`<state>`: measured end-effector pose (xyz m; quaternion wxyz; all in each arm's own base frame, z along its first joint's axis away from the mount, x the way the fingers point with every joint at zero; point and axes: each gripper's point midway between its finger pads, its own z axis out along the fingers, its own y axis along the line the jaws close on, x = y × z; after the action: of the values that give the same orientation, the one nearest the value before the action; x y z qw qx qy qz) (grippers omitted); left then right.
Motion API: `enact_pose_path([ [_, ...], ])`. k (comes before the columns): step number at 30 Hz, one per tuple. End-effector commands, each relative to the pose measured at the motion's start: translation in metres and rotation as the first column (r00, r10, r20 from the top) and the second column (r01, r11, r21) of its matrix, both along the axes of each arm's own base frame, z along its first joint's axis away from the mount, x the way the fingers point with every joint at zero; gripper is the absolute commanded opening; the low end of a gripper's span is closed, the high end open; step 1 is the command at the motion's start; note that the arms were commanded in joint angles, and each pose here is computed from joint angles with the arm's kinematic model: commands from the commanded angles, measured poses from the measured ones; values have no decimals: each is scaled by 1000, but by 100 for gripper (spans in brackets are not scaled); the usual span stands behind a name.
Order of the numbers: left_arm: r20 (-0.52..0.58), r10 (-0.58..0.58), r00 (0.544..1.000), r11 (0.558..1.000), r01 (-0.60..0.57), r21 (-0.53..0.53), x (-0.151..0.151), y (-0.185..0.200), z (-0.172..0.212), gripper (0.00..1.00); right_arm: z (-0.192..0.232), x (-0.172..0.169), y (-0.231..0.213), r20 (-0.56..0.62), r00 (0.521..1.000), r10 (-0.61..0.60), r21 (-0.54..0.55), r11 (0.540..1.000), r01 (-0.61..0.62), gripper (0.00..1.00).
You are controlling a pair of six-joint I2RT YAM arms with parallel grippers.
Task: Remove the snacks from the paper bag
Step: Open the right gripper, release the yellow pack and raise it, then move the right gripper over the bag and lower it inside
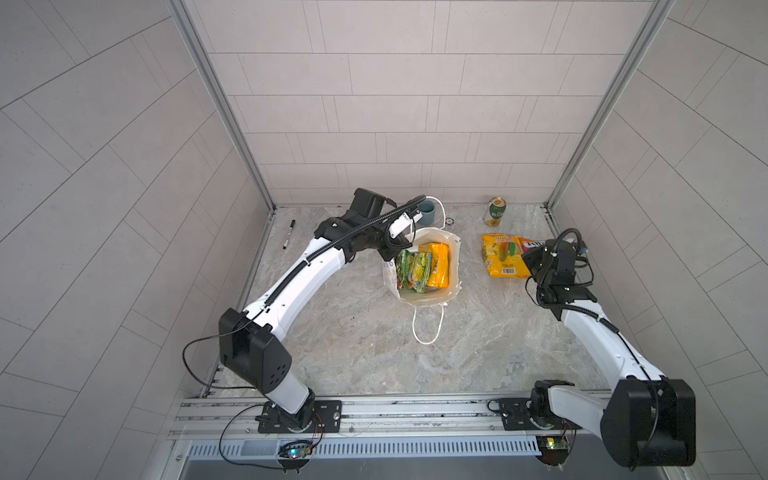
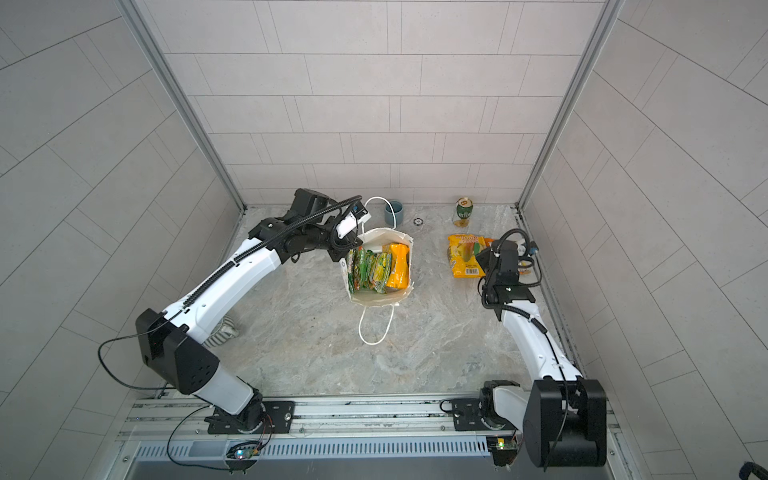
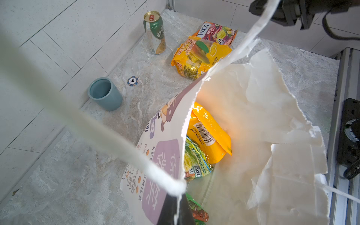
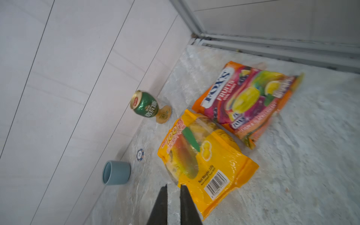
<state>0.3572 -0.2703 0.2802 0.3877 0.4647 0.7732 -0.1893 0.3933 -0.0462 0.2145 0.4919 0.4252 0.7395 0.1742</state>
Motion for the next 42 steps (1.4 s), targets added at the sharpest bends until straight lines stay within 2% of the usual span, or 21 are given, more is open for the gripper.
enact_pose_path([
  [1,54,-52,997,995,56,-81,-12,-11,33,0,-22,24,37,-135,941,310,9,950,-312,4],
  [3,47,-54,997,995,58,-84,-12,-13,31,0,-35,35,46,-204,901,382,36,923,-383,5],
  [5,47,-48,998,995,52,-80,-11,-11,31,0,-51,43,44,-270,879,392,35,917,-398,6],
  [13,48,-49,998,996,52,-67,-11,-11,27,0,-104,75,42,-367,819,440,88,893,-441,9],
  [16,48,-46,998,997,48,-60,-10,-10,25,0,-124,77,42,-394,806,442,126,894,-429,10],
  [25,48,-50,998,997,52,-58,-10,-10,25,0,-154,56,31,-468,800,376,100,922,-375,12],
  [30,50,-57,997,996,60,-59,-12,-10,26,0,-116,55,35,-426,813,397,90,913,-398,17],
  [34,50,-65,997,996,68,-58,-13,-11,26,0,-45,49,47,-364,826,430,38,893,-448,24],
  [39,47,-88,995,994,91,-57,-18,-11,27,0,52,17,96,-245,825,510,-102,832,-545,27],
  [42,48,-99,994,993,101,-55,-20,-11,27,0,95,-18,147,-139,798,586,-201,773,-602,28],
])
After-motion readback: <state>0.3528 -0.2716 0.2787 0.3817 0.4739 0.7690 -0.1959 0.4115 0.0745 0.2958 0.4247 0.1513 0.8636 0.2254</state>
